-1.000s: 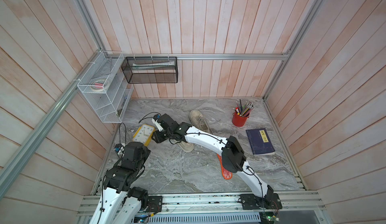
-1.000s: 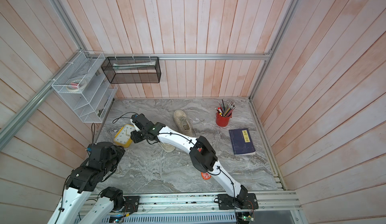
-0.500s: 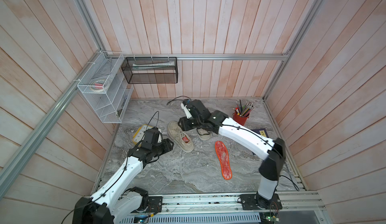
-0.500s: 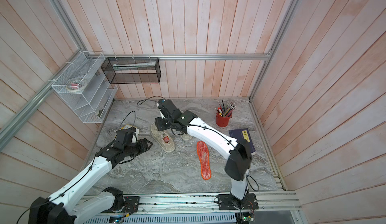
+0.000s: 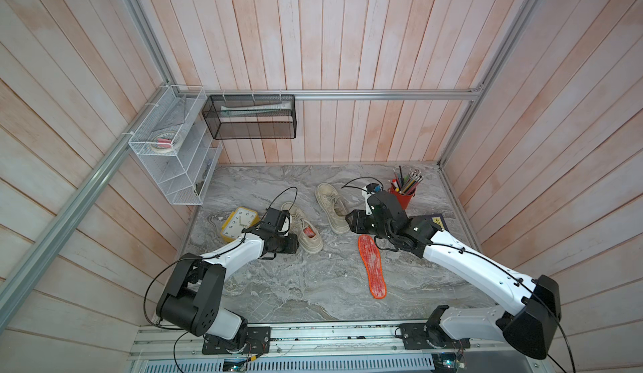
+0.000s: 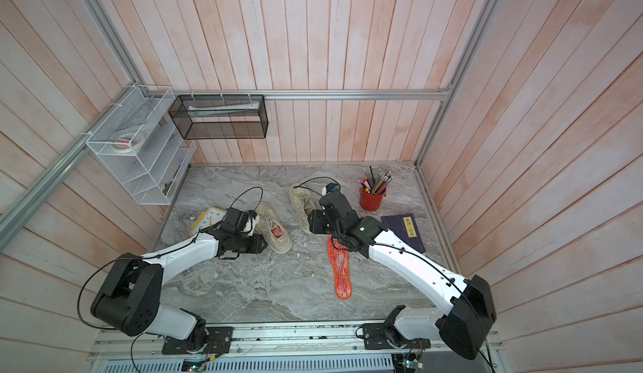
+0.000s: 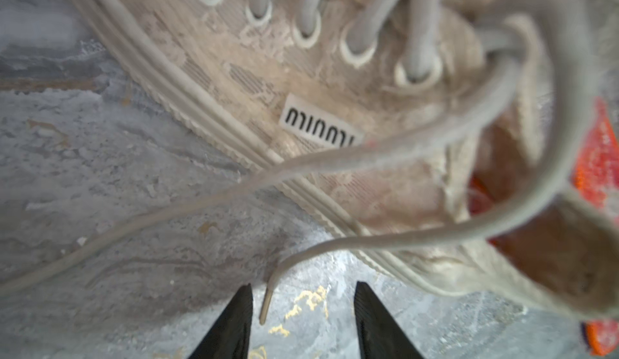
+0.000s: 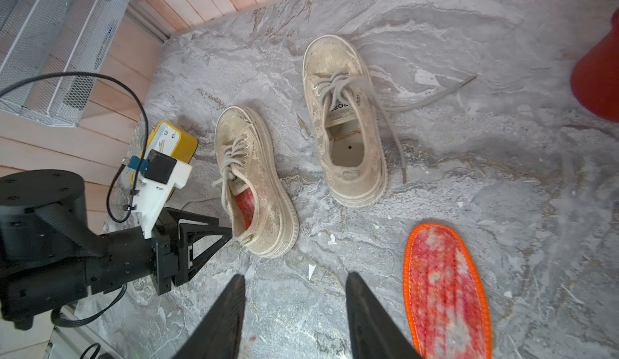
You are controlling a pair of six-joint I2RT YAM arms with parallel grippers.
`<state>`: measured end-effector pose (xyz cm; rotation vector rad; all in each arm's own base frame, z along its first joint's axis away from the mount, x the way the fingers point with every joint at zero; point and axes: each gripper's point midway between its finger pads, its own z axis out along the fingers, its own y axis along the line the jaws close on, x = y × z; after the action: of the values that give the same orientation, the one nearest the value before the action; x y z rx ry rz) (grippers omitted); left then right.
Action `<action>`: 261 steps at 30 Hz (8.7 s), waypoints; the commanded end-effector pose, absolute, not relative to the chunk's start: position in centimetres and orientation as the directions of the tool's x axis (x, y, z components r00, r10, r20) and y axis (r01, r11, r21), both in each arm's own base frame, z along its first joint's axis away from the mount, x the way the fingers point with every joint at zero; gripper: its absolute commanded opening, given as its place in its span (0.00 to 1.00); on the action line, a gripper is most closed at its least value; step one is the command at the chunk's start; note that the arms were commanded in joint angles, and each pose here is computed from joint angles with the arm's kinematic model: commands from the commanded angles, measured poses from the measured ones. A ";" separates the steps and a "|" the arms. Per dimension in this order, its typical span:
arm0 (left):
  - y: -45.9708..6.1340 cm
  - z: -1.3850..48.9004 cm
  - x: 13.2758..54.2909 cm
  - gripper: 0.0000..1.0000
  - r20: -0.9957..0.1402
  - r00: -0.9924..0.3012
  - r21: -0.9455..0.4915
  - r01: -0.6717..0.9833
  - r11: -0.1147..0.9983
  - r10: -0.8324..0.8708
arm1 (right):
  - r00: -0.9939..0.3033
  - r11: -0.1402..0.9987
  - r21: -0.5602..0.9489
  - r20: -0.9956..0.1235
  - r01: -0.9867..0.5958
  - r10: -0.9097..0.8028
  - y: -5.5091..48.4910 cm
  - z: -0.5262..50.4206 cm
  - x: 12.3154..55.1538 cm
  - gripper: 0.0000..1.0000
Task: Remove the insole from the shoe
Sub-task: Move the shoe to the center of the board, then untie the shoelace on the shoe.
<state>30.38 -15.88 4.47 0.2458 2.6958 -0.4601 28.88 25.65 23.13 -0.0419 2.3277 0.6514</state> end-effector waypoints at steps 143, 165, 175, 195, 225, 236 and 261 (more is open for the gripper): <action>-14.7 5.8 31.9 0.77 -0.205 -0.924 -0.599 -0.142 0.788 -0.323 | -0.648 0.338 0.725 0.193 0.600 0.737 37.2 9.8 26.0 0.50; -15.3 1.9 29.0 0.65 -0.163 -0.968 -0.485 -0.090 0.870 -0.191 | -0.746 0.229 0.881 0.185 0.415 0.640 41.5 14.1 29.3 0.41; -15.9 0.6 28.0 0.64 -0.138 -0.978 -0.477 -0.070 0.876 -0.153 | -0.816 0.167 0.946 0.141 0.278 0.561 43.2 17.4 29.4 0.39; -19.0 -1.1 24.5 0.64 -0.084 -0.996 -0.479 0.071 0.875 0.035 | -0.926 -0.020 0.994 -0.092 -0.106 0.367 45.5 22.0 29.1 0.41; -19.7 -0.9 24.9 0.64 -0.087 -0.994 -0.473 0.101 0.875 0.067 | -0.921 0.059 0.984 -0.177 -0.167 0.348 45.0 23.2 29.5 0.45; -20.3 -1.5 22.7 0.63 -0.062 -0.995 -0.470 0.095 0.878 0.075 | -0.688 0.257 0.964 -0.229 -0.064 0.689 42.7 21.7 36.8 0.80; -16.8 0.0 25.4 0.61 -0.142 -0.988 -0.403 0.005 0.915 -0.057 | -0.560 0.801 0.476 -0.799 -0.364 0.220 35.6 28.1 37.9 0.66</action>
<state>29.14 -19.92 3.25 0.0881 2.7141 -0.7218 41.30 36.14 29.12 0.0945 1.8682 0.8437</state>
